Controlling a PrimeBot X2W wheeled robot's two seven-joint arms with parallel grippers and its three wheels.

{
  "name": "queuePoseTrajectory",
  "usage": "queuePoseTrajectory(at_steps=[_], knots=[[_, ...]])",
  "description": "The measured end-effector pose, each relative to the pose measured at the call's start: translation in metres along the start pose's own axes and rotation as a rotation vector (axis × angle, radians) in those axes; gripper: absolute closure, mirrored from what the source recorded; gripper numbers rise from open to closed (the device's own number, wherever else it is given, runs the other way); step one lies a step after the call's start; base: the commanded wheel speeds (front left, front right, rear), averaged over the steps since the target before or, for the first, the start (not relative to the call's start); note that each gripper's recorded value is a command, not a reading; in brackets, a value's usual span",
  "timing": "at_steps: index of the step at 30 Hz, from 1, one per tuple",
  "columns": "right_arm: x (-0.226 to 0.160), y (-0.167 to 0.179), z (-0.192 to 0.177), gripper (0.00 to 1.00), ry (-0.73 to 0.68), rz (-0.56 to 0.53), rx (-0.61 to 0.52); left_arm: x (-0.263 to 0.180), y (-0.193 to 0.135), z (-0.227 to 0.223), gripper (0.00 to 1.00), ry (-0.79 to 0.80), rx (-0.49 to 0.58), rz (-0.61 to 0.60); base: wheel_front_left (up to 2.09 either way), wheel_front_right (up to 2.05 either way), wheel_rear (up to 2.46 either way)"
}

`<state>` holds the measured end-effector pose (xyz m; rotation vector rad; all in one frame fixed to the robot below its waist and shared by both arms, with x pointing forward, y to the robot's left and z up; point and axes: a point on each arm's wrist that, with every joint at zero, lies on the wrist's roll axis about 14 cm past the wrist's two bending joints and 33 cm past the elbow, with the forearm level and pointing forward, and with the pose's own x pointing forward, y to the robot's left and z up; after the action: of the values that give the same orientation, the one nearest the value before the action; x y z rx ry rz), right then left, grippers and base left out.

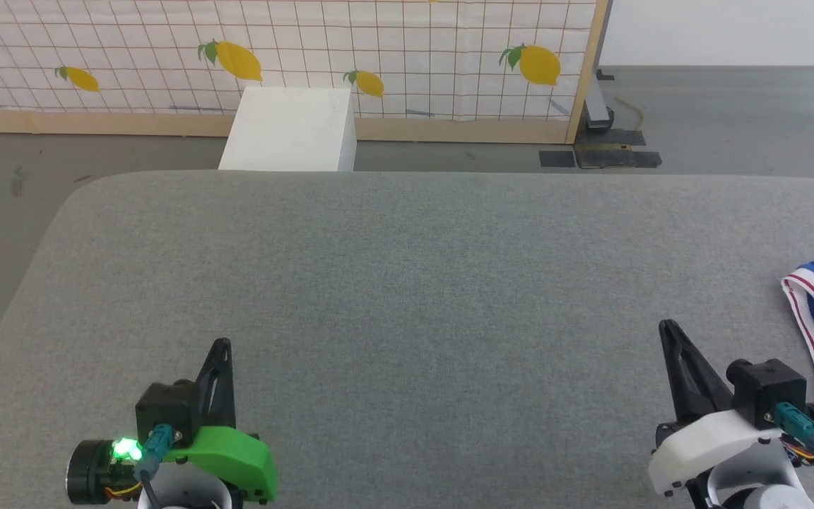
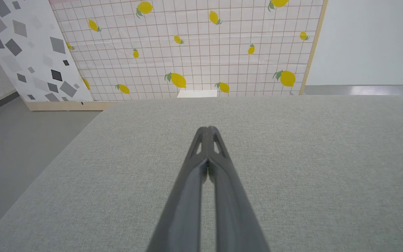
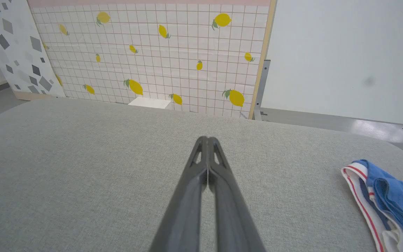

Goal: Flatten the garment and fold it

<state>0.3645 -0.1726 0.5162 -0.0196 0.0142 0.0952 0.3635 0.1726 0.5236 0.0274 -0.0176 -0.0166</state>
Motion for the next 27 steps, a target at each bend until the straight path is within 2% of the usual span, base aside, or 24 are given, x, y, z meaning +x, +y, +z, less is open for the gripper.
queuePoseTrajectory(at_steps=[27], knots=[[0.004,0.011,0.003,1.00,0.012,0.033,-0.023,0.005,0.006,-0.002,1.00,0.035,0.015,0.015,0.00,0.00,0.00]])
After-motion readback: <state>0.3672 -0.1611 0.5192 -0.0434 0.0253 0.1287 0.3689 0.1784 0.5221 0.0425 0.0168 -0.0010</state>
